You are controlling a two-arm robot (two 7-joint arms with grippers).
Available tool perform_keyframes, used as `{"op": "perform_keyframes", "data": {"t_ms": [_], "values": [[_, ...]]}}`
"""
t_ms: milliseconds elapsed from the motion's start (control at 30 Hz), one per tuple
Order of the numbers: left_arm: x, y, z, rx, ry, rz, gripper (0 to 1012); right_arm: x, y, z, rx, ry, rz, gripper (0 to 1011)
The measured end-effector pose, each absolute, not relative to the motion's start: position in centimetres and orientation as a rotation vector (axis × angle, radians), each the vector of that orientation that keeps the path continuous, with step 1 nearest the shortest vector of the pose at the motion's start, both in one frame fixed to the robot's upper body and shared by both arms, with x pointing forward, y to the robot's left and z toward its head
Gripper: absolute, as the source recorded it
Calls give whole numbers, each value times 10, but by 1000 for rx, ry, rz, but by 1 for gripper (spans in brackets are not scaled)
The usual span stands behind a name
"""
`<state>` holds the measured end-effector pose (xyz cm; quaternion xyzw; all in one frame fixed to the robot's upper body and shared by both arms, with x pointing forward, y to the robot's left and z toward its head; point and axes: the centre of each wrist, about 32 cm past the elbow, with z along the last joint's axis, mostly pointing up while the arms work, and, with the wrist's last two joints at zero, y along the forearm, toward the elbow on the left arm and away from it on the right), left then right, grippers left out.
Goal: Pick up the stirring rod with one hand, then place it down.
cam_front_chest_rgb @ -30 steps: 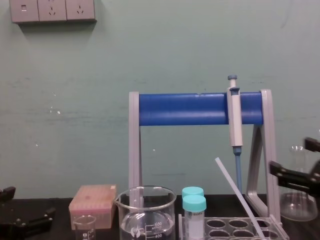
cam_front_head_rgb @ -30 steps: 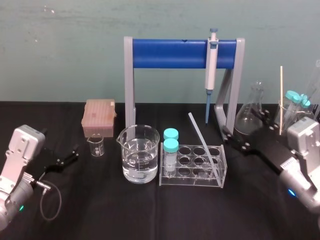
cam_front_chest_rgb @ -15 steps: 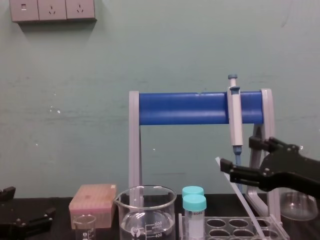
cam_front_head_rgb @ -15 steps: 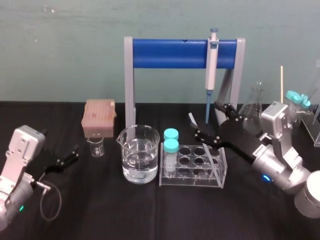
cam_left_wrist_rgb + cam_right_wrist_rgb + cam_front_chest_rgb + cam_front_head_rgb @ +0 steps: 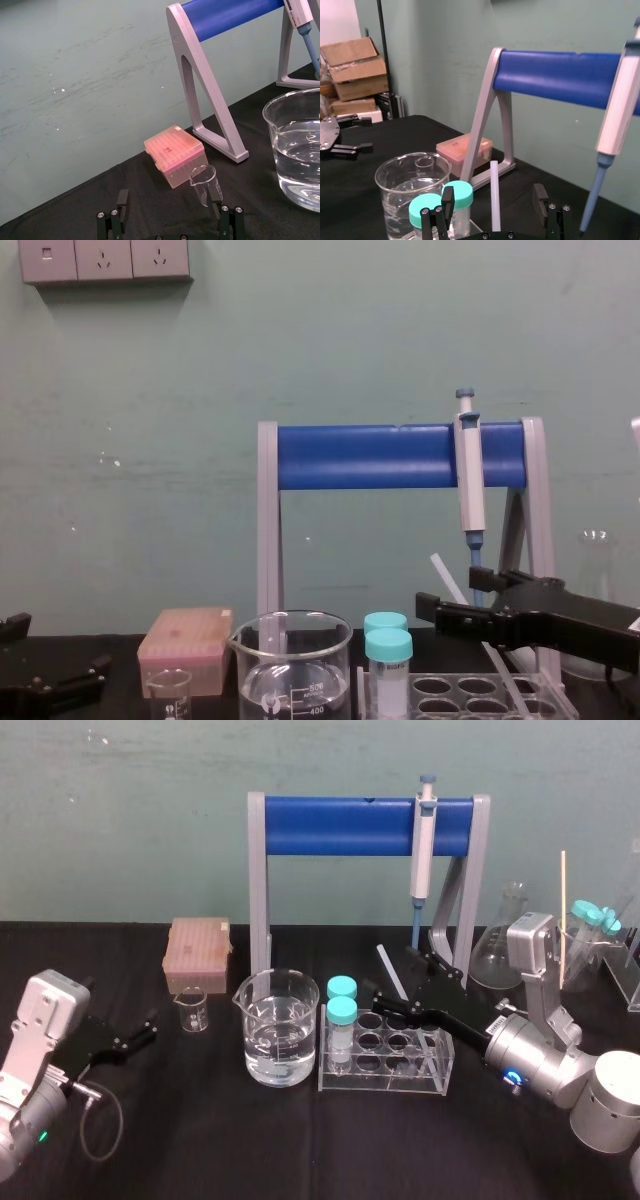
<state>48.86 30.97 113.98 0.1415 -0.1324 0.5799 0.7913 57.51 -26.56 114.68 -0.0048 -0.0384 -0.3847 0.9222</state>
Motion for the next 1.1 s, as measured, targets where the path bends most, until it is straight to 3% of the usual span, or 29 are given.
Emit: {"op": "perform_keyframes", "data": {"t_ms": [333, 867, 1100], "values": [[489, 310, 1140, 304, -285, 1248, 1000, 577, -262, 1144, -9, 6, -784, 1003], [489, 310, 1140, 304, -285, 1248, 1000, 577, -262, 1144, -11, 4, -784, 1003], [489, 310, 1140, 305, -285, 1248, 1000, 577, -262, 1144, -10, 3, -784, 885]]}}
